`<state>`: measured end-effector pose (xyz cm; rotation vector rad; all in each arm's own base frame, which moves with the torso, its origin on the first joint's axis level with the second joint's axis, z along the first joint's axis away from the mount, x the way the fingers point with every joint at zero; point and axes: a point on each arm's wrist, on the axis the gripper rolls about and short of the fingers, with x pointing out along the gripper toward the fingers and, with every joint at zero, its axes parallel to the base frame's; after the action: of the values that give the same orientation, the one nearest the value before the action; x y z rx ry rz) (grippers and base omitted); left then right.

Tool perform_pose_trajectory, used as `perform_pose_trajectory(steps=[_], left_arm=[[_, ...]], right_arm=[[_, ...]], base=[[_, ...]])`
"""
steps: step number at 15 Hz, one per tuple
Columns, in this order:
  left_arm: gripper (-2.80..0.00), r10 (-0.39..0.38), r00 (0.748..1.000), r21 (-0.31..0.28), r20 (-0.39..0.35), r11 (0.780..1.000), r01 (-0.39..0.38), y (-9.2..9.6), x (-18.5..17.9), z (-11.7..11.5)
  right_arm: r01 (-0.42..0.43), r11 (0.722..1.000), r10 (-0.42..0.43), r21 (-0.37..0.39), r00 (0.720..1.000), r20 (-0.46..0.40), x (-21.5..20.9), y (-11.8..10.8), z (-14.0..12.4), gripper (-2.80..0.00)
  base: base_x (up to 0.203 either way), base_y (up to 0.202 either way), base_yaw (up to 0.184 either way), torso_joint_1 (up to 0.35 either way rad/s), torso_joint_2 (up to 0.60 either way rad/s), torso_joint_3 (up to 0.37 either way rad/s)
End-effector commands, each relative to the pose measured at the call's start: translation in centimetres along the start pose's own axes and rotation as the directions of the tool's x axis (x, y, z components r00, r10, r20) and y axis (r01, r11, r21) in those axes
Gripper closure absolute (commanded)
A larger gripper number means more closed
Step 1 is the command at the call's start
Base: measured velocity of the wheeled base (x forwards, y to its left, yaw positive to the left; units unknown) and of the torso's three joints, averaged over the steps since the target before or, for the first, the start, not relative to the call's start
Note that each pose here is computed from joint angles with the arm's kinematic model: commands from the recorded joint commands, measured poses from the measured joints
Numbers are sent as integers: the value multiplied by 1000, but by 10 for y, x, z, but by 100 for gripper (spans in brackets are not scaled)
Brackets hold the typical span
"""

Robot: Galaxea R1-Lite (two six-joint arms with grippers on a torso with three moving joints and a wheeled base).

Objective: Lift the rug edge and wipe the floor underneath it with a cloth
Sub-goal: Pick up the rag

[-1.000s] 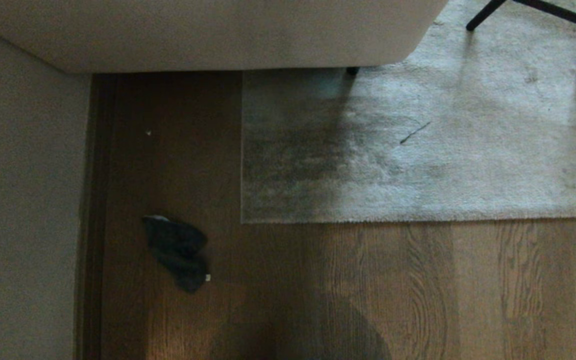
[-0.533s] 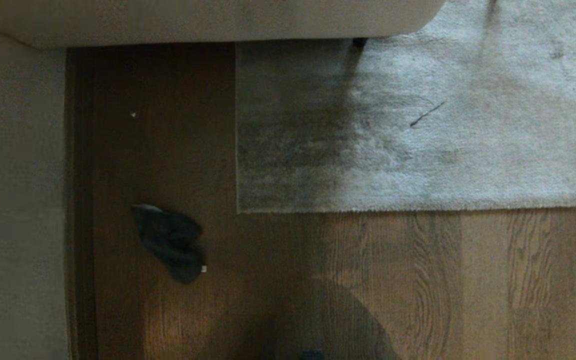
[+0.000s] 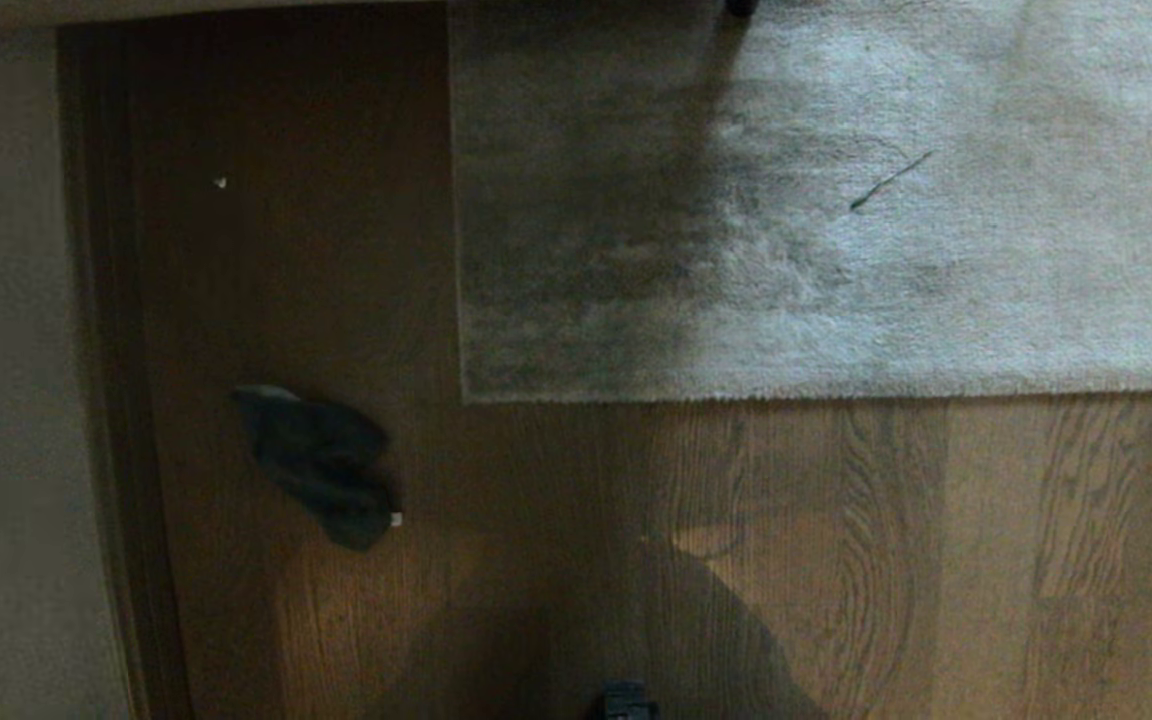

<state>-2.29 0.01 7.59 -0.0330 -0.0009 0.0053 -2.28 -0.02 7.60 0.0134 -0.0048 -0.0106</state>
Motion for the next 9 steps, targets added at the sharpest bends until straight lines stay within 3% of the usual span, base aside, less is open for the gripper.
perform_pose_trajectory(steps=[1, 9], left_arm=[[0, 1, 1000, -1, -1, 1000, -1, 0, 0, 0], [0, 4, 1000, -7, -1, 1000, -4, 0, 0, 0]], right_arm=[[0, 1000, 0, 0, 1000, -2, 0, 0, 0, 0], [0, 1000, 0, 0, 1000, -2, 0, 0, 0, 0]], base=[[0, 0, 0, 1, 7, -196], [0, 0, 0, 4, 4, -197]])
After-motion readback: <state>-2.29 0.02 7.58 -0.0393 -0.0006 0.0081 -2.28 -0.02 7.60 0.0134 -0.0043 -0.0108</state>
